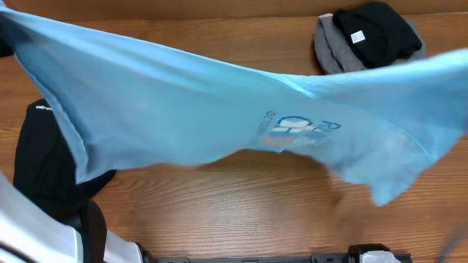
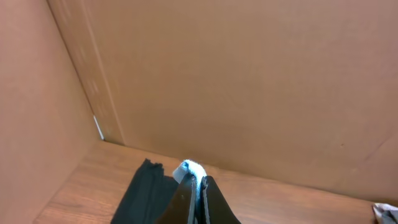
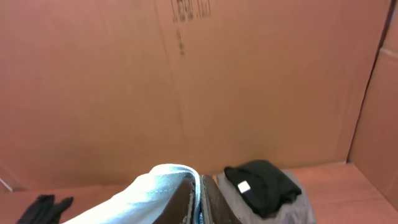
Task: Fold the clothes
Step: 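Lift the T-shirt with both grippers and shake it out in the air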
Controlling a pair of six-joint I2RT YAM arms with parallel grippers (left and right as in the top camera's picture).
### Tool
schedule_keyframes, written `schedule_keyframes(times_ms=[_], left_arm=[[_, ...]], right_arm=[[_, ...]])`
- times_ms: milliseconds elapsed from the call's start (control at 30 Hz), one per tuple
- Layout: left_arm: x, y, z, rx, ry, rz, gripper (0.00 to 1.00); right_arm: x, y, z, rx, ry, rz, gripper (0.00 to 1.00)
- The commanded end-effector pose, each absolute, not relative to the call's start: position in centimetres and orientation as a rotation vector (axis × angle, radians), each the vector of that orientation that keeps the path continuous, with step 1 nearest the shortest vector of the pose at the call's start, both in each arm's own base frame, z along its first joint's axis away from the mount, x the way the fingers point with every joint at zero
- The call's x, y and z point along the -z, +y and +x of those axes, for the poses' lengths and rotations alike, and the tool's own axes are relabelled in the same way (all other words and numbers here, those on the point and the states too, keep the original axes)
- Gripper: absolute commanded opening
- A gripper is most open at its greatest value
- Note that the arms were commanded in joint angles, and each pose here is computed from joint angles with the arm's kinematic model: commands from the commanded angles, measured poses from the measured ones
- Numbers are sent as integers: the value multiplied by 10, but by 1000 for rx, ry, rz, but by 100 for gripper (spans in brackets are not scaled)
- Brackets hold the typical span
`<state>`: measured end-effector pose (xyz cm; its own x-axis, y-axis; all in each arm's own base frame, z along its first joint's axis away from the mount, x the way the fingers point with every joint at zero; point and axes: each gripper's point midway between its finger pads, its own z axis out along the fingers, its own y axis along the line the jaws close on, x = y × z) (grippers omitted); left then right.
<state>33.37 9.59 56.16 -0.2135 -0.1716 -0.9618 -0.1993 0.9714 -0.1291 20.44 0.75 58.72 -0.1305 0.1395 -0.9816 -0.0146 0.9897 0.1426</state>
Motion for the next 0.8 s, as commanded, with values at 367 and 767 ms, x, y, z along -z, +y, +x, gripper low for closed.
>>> schedule_keyframes(times_ms=[367,767], left_arm=[[-496,126,508,240,1779,-281,4],[-608,88,520,204,1338,-74,4]], right_arm=[[-536,27,467,-82,1741,-29,4],[-683,12,431,-102,1201,-41,4]])
